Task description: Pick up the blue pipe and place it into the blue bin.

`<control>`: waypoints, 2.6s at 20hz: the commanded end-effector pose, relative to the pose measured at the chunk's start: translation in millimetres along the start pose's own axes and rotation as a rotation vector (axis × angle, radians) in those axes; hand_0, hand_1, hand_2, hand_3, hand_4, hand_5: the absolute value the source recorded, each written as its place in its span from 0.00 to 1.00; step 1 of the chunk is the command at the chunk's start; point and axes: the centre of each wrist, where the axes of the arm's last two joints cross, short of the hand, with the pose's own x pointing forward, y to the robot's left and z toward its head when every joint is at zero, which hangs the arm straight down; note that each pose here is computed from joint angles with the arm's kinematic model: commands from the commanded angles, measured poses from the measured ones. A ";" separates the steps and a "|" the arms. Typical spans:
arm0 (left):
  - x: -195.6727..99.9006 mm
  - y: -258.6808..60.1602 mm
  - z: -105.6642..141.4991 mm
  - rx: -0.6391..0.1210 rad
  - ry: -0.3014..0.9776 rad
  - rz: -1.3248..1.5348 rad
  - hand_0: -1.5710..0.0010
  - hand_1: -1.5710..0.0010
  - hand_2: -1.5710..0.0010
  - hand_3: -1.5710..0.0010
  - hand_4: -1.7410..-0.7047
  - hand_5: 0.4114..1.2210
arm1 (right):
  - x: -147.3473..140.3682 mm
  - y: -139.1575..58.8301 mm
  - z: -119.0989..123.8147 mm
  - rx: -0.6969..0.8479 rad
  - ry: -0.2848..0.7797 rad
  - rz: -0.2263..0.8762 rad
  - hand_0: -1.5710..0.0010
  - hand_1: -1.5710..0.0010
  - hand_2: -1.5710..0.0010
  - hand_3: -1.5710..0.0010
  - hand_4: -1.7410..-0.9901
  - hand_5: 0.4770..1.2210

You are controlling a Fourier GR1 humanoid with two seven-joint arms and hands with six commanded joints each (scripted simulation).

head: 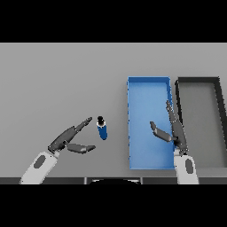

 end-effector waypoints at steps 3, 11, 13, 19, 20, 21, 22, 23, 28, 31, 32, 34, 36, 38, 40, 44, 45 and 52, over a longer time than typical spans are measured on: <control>-4.7 -14.5 -17.7 -0.013 -0.017 0.004 1.00 1.00 1.00 1.00 0.57 0.06 | 2.0 -5.7 -0.6 -0.007 0.001 0.001 1.00 1.00 1.00 1.00 0.70 0.20; -14.3 -31.1 -59.5 -0.009 -0.020 -0.016 1.00 1.00 1.00 1.00 0.64 0.03 | -0.7 -7.8 9.0 -0.010 -0.003 0.000 1.00 1.00 1.00 1.00 0.69 0.22; -12.5 -41.5 -68.0 -0.007 -0.015 -0.025 1.00 1.00 1.00 1.00 0.67 0.01 | -1.7 -5.8 5.5 -0.007 0.005 0.003 1.00 1.00 1.00 1.00 0.69 0.23; -10.8 -52.9 -83.7 -0.011 -0.099 0.102 1.00 0.97 0.90 0.92 0.54 0.17 | -2.4 -9.2 6.9 -0.013 -0.003 0.022 1.00 1.00 1.00 1.00 0.70 0.24; -9.6 -54.7 -88.7 -0.007 -0.099 0.134 0.99 0.90 0.80 0.82 0.48 0.25 | -2.7 -8.5 7.6 -0.013 -0.010 0.011 1.00 1.00 1.00 1.00 0.70 0.24; -12.4 -57.6 -91.7 -0.005 -0.102 0.166 0.92 0.80 0.69 0.66 0.44 0.40 | -1.1 -7.8 8.8 -0.010 -0.020 0.013 1.00 1.00 1.00 1.00 0.69 0.24; -14.0 -62.7 -91.0 0.006 -0.116 0.189 0.77 0.65 0.56 0.53 0.36 0.52 | -4.7 -8.6 10.0 -0.011 -0.007 0.010 1.00 1.00 1.00 1.00 0.69 0.24; -13.0 -62.6 -92.0 0.003 -0.115 0.187 0.62 0.52 0.45 0.42 0.29 0.62 | -3.5 -8.4 9.4 -0.015 -0.002 0.015 1.00 1.00 1.00 1.00 0.69 0.24; -6.4 -69.8 -91.0 -0.004 -0.150 0.173 0.20 0.17 0.15 0.15 0.20 0.87 | -2.5 -5.7 2.5 -0.008 0.008 0.001 1.00 1.00 1.00 1.00 0.69 0.23; -2.7 -72.0 -92.9 0.009 -0.198 0.157 0.10 0.09 0.08 0.08 0.24 0.94 | -1.2 -6.8 1.5 -0.003 -0.003 -0.015 1.00 1.00 1.00 1.00 0.69 0.21; 4.1 -72.7 -91.4 0.013 -0.232 0.158 0.08 0.07 0.06 0.06 0.25 0.95 | -2.4 -6.7 1.6 -0.005 0.003 -0.007 1.00 1.00 1.00 1.00 0.70 0.21; 14.9 -72.5 -92.7 0.025 -0.288 0.153 0.05 0.04 0.04 0.04 0.26 0.97 | -1.3 -6.9 0.6 -0.002 0.004 -0.023 1.00 1.00 1.00 1.00 0.69 0.21; 32.8 -71.9 -98.3 0.032 -0.336 0.155 0.03 0.03 0.02 0.03 0.26 0.98 | -0.2 -4.3 4.2 0.003 0.006 -0.015 1.00 1.00 1.00 1.00 0.69 0.21; 47.5 -67.8 -97.7 0.014 -0.362 0.152 0.02 0.02 0.02 0.02 0.26 0.99 | -0.4 -6.3 1.0 -0.005 0.018 0.010 1.00 1.00 1.00 1.00 0.70 0.22; 62.0 -68.0 -100.8 -0.013 -0.388 0.154 0.01 0.01 0.01 0.01 0.27 0.99 | -1.7 -7.3 1.2 -0.009 0.015 0.022 1.00 1.00 1.00 1.00 0.73 0.22; 81.2 -67.1 -102.4 -0.055 -0.422 0.124 0.01 0.00 0.00 0.00 0.26 1.00 | 1.9 -5.4 0.8 -0.007 0.002 0.030 1.00 1.00 1.00 1.00 0.77 0.22; 82.6 -65.8 -102.8 -0.055 -0.408 0.121 0.00 0.00 0.00 0.00 0.26 1.00 | -2.5 -10.0 3.7 -0.007 0.004 0.032 1.00 1.00 1.00 1.00 0.78 0.22; 80.4 -65.6 -101.7 -0.060 -0.388 0.113 0.00 0.00 0.00 0.00 0.27 1.00 | 7.6 -10.1 22.0 -0.070 -0.025 0.093 1.00 1.00 1.00 1.00 0.77 0.22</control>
